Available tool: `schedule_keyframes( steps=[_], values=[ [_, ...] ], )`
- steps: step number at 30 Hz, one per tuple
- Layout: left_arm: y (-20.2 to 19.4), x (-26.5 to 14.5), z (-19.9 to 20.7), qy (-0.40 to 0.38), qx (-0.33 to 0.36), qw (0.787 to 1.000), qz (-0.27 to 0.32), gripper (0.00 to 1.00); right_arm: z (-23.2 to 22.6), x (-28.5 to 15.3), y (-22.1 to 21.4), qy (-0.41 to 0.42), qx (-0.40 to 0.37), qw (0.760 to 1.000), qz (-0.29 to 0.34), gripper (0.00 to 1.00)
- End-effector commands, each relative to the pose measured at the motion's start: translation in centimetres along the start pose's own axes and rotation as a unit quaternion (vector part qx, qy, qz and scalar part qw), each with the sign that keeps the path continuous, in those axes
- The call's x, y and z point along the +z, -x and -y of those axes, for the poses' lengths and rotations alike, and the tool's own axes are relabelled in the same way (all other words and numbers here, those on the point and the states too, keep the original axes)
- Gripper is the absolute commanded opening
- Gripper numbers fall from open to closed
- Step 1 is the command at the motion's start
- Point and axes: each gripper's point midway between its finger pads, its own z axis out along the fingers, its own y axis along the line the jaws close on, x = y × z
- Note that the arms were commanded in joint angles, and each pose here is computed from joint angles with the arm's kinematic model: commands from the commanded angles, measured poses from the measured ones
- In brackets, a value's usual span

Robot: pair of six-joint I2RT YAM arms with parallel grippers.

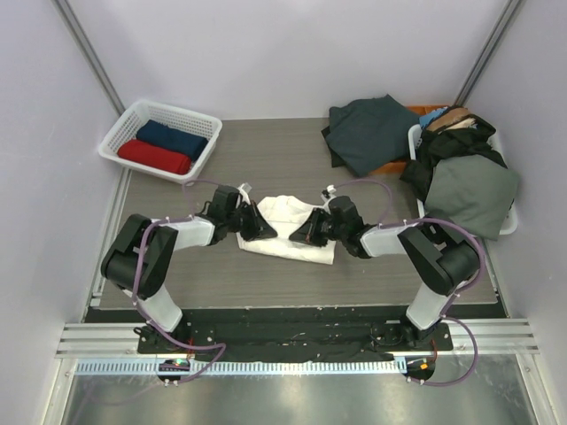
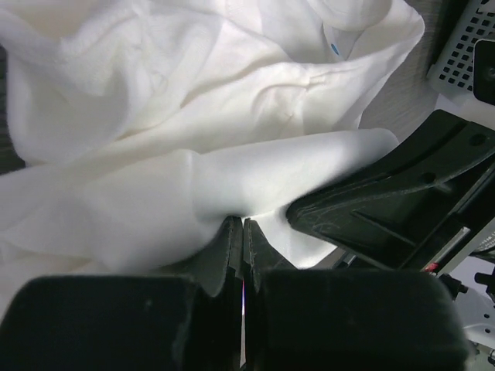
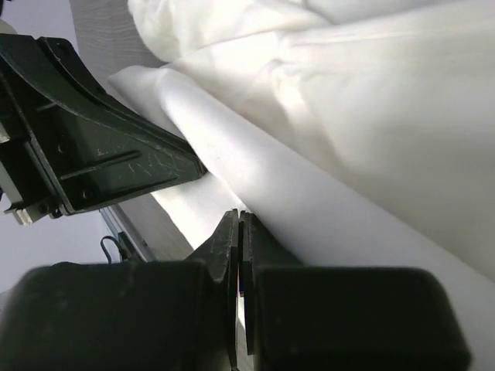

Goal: Roll the t-shirts
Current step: Roll the T-shirt to the center of the board.

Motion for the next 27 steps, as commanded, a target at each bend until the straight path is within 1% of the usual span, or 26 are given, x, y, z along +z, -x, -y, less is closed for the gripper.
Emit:
schedule_keyframes(
  steps=[1,2,3,6,7,12,14,15,17,18,19,20,21,22,23,25,26,27],
  values=[
    [1.8,0.5,-1.9,-0.001,0.011,1.000,0.023,0.00,3.9,-1.3,1.7,-0.013,0.012,0.999,0.032,0.01],
    [2.3,0.2,-2.8,0.004,0.001,1.000,0.029,0.00,4.7,-2.1,1.0,-0.011,0.020,0.999,0.025,0.01],
    [2.3,-0.1,-3.4,0.006,-0.002,0.999,0.032,0.00,5.5,-3.0,1.9,-0.013,0.029,0.999,0.037,0.01],
    [2.9,-1.2,-4.3,0.011,-0.006,0.999,0.048,0.00,7.1,-5.0,1.6,-0.043,0.022,0.998,0.035,0.01],
    [3.1,-1.4,-4.3,0.012,-0.002,0.999,0.052,0.00,7.5,-5.5,1.7,-0.051,0.007,0.998,0.037,0.01],
    [3.6,-2.0,-3.1,-0.004,0.015,0.998,0.056,0.00,7.0,-7.4,1.7,-0.065,-0.016,0.997,0.046,0.01],
    [4.1,-2.3,-2.2,-0.012,0.026,0.998,0.058,0.00,6.7,-7.9,2.6,-0.077,-0.038,0.995,0.056,0.02],
    [4.5,-2.8,-1.4,-0.017,0.035,0.997,0.064,0.00,6.2,-8.6,2.9,-0.085,-0.044,0.994,0.058,0.10],
    [5.1,-3.5,-0.6,-0.016,0.045,0.996,0.073,0.12,5.4,-9.6,4.3,-0.105,-0.069,0.989,0.080,0.27],
    [5.6,-4.5,0.4,-0.021,0.057,0.994,0.086,0.22,6.3,-10.4,4.8,-0.142,-0.075,0.982,0.095,0.39],
    [6.1,-5.0,0.5,-0.010,0.060,0.993,0.101,0.25,4.3,-11.2,5.6,-0.133,-0.101,0.979,0.117,0.43],
    [6.0,-5.6,0.2,0.006,0.060,0.993,0.105,0.27,3.7,-11.6,6.1,-0.139,-0.117,0.974,0.134,0.46],
    [6.1,-6.2,0.1,0.017,0.063,0.991,0.116,0.29,4.6,-12.4,6.0,-0.176,-0.133,0.966,0.137,0.50],
    [7.0,-7.6,0.7,0.025,0.072,0.986,0.148,0.30,3.2,-12.9,6.6,-0.172,-0.153,0.961,0.152,0.50],
    [6.3,-8.0,0.1,0.040,0.067,0.986,0.146,0.31,2.4,-12.8,6.0,-0.166,-0.173,0.960,0.143,0.51],
    [6.2,-9.4,0.8,0.033,0.073,0.983,0.165,0.31,2.5,-13.3,6.7,-0.200,-0.202,0.946,0.154,0.47],
    [5.3,-9.5,0.4,0.031,0.066,0.984,0.160,0.30,2.5,-13.2,6.5,-0.207,-0.210,0.944,0.147,0.37],
    [4.9,-9.7,0.4,0.028,0.064,0.985,0.161,0.28,3.0,-13.3,6.4,-0.225,-0.218,0.940,0.137,0.30]
  ],
)
